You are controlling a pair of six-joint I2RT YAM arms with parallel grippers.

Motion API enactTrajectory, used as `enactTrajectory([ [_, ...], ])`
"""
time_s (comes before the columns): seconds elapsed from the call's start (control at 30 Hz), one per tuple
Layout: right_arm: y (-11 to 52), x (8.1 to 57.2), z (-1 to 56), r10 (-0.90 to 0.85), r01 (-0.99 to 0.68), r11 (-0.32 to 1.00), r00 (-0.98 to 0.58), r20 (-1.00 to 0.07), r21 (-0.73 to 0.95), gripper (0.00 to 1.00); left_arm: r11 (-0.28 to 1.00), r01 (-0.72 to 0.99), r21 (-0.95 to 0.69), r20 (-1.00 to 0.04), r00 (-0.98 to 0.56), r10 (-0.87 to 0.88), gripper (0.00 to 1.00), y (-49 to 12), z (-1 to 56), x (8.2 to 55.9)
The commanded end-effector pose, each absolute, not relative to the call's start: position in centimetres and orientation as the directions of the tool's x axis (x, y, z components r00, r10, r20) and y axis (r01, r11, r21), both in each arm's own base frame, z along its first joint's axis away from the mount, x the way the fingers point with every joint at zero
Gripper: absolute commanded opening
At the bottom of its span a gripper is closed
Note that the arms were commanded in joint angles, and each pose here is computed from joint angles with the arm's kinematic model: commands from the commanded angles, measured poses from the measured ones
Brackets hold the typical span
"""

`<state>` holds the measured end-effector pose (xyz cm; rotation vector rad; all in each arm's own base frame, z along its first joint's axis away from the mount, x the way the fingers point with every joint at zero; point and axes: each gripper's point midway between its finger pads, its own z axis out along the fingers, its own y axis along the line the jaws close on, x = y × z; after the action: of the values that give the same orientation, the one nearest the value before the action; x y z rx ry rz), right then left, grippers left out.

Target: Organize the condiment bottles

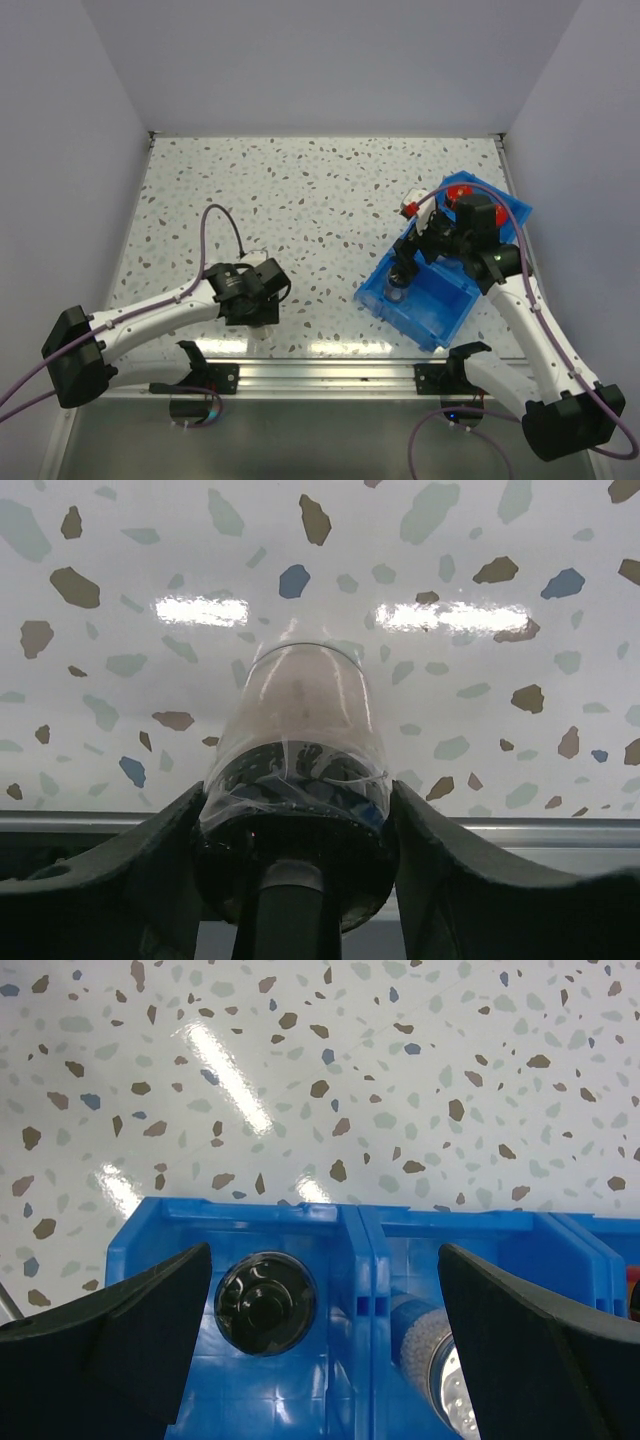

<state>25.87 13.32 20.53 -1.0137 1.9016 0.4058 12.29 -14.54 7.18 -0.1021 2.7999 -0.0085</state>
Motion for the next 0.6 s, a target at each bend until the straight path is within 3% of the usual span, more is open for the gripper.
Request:
enactTrajectory([
  [0.0,13.5,26.0,21.3,-0.464,-0.782,0.610,-0.217,-0.859,-0.132,0.99,0.997,-0.062,-0.034,-0.414,-0.908,-0.071,0.60,-15.2,8.5,14.0],
  [0.03,13.5,26.0,21.4,-0.465,-0.783,0.608,-0.214,-0.859,-0.134,0.99,0.998,-0.045,-0.033,-0.427,-0.903,-0.055,0.50,-15.3,9.0,14.3],
  [0.07,13.5,26.0,21.4,-0.464,-0.782,0.609,-0.214,-0.859,-0.135,0.99,0.999,-0.026,-0.023,-0.437,-0.899,-0.033,0.24,-15.2,9.1,14.5],
  [0.13,13.5,25.9,21.3,-0.464,-0.783,0.608,-0.214,-0.859,-0.133,0.99,0.999,0.037,0.014,-0.472,-0.881,0.039,0.01,-15.1,9.9,15.2],
  [0.23,13.4,26.0,21.5,-0.463,-0.780,0.610,-0.212,-0.860,-0.137,0.99,0.985,0.175,-0.001,-0.514,-0.845,0.149,0.00,-16.8,11.4,15.6],
  [0.3,13.4,26.0,21.6,-0.465,-0.779,0.611,-0.210,-0.860,-0.140,0.99,0.951,0.294,-0.099,-0.555,-0.809,0.192,0.00,-19.9,12.9,15.7],
  [0.43,12.9,26.2,21.9,-0.468,-0.761,0.628,-0.203,-0.860,-0.163,0.99,0.805,0.556,-0.208,-0.686,-0.669,0.285,0.00,-24.9,17.4,16.1],
  [0.57,11.6,27.3,22.1,-0.460,-0.695,0.693,-0.225,-0.859,-0.189,0.99,0.667,0.703,-0.247,-0.765,-0.564,0.311,0.00,-29.1,21.0,16.3],
])
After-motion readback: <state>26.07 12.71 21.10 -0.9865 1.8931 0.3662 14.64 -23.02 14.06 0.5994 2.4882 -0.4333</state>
